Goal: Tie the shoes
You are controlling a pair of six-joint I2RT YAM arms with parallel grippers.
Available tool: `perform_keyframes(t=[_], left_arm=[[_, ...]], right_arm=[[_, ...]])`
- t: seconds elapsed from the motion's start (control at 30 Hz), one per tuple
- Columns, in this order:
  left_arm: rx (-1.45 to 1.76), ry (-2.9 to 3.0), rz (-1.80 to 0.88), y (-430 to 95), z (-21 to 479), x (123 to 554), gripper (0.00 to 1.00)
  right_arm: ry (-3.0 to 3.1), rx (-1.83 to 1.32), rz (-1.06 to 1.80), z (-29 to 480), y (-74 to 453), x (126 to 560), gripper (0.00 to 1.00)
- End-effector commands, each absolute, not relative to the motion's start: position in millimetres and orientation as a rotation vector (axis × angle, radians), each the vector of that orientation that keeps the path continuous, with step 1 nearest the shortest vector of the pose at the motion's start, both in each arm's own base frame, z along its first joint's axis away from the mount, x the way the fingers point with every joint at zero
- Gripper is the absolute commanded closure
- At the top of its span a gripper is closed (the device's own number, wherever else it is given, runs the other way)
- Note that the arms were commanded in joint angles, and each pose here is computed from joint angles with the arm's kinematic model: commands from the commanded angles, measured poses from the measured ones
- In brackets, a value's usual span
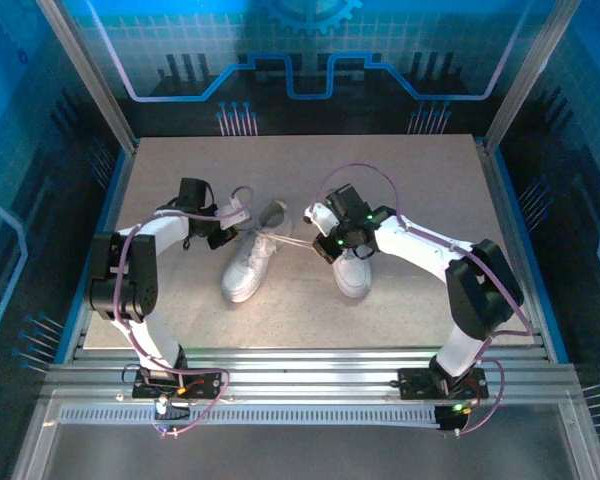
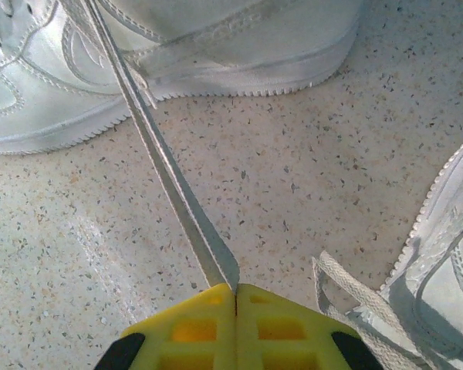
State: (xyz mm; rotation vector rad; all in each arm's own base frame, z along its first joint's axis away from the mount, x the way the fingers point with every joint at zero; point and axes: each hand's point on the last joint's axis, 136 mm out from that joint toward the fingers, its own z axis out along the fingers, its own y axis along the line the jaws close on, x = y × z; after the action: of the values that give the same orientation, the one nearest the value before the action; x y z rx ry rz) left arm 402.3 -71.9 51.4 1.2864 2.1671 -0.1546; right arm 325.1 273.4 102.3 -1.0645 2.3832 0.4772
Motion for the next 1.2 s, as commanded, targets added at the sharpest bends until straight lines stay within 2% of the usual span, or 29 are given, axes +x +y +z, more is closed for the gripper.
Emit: perform_keyframes(t=[0.0,0.4,0.43,0.47,0.5,0.53,0.6,0.63,0.73,0.83,1.0,1.17], left_arm=[[1.238,2.197,-0.162,-63.4,47.3,407.6,1.0],[1.168,2.204,-0.164,-64.0,54.6,409.4,1.0],[1.149,2.199,-0.162,-64.1,59.7,410.1,0.96],[1.117,2.195,-0.154,-63.6,66.1,411.3,0.83],[1.086,2.183,-0.143,-63.0,74.4,412.3,0.74],[1.059,2.168,-0.133,-62.9,82.1,412.6,0.69],[0.998,2.15,-0.119,-61.7,98.7,409.6,0.62],[0.967,2.15,-0.119,-61.1,106.1,407.9,0.6],[0.83,2.222,-0.17,-60.2,120.8,395.8,0.58],[0.656,2.358,-0.247,-62.1,122.0,377.3,0.61],[0.275,2.508,-0.383,-65.4,114.1,348.1,0.62],[0.053,2.616,-0.479,-75.4,95.9,324.9,0.64]], right_arm=[[2.477,-1.038,0.466,87.1,255.8,316.7,1.0],[2.472,-1.004,0.505,88.0,259.7,334.4,1.0],[2.469,-0.989,0.511,89.3,260.3,339.1,0.98],[2.457,-0.976,0.539,92.7,262.7,344.7,0.9],[2.447,-0.959,0.568,97.0,265.2,350.8,0.76],[2.442,-0.947,0.591,100.8,267.3,356.0,0.65],[2.445,-0.936,0.613,106.6,271.3,367.2,0.54],[2.446,-0.934,0.606,107.5,272.6,372.0,0.52],[2.446,-0.924,0.618,104.7,280.4,383.7,0.51],[2.453,-0.909,0.647,97.1,290.1,392.0,0.51],[2.43,-0.909,0.682,87.2,311.2,410.2,0.53],[2.393,-0.969,0.734,84.0,336.7,424.8,0.57]])
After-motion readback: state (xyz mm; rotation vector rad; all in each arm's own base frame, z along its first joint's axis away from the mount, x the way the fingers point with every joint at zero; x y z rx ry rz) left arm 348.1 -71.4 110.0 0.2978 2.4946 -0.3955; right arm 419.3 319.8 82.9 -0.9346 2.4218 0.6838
